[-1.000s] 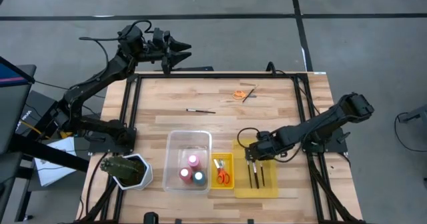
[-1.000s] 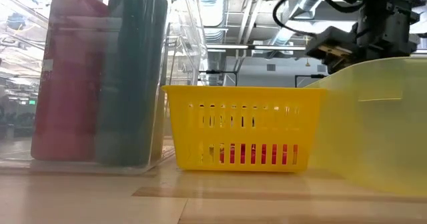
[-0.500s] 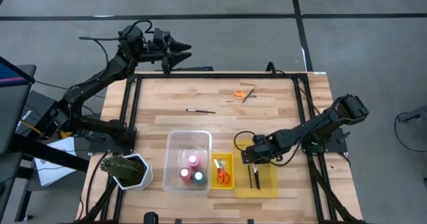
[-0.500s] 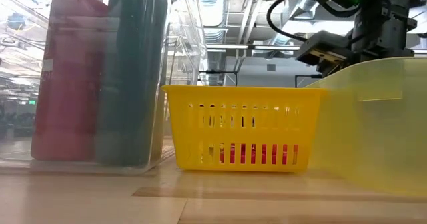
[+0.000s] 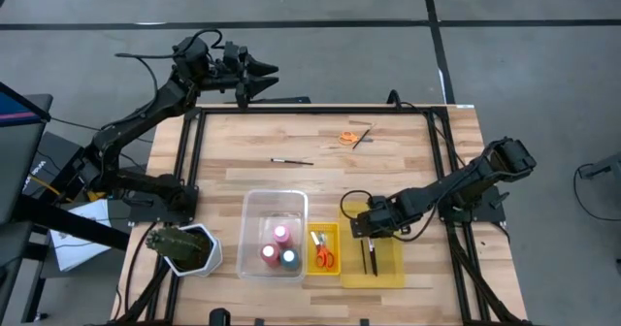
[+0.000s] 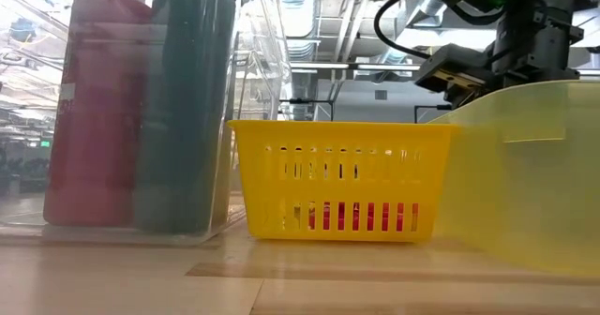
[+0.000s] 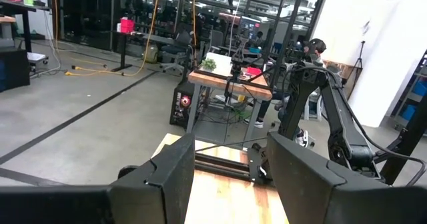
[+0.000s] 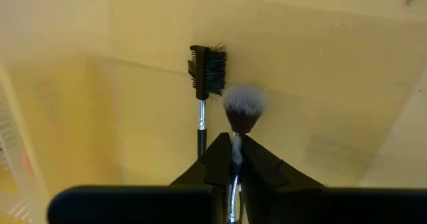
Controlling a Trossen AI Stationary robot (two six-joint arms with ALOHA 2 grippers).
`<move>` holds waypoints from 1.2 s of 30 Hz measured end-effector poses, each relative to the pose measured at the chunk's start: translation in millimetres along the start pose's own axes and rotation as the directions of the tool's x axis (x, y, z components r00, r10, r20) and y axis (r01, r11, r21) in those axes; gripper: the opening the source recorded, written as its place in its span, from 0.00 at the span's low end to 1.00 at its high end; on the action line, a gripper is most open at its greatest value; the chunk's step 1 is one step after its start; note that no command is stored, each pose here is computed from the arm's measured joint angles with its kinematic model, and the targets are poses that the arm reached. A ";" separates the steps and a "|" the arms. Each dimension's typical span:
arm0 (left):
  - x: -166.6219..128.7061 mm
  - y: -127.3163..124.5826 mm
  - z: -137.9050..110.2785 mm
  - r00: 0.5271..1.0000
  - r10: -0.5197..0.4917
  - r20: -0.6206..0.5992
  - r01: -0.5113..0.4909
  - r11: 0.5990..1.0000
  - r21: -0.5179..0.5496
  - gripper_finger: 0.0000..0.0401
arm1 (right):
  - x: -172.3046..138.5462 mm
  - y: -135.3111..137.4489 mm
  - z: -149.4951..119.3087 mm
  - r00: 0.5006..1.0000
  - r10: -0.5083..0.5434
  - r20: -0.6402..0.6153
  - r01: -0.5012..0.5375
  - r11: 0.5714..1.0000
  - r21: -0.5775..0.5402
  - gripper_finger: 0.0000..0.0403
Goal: Pick & Place Paint Supplies
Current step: Put the black paint brush into the right yellow bin
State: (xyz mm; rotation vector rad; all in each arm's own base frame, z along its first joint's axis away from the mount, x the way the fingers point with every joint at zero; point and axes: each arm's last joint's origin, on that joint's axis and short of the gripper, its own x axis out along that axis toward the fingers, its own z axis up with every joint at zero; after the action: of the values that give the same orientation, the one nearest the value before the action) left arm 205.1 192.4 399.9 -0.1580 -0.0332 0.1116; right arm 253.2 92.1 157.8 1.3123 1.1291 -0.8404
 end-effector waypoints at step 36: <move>0.1 0.0 -0.7 1.000 0.000 -0.006 0.000 1.000 -0.009 0.45 | -27.0 -1.7 -4.9 0.948 0.155 0.277 -0.154 0.988 -0.024 0.09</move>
State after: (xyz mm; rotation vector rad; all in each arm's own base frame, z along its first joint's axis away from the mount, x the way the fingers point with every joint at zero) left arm 205.2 192.3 399.2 -0.1670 -0.0276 0.1114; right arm 243.3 93.2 183.4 1.2193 0.7946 -0.8756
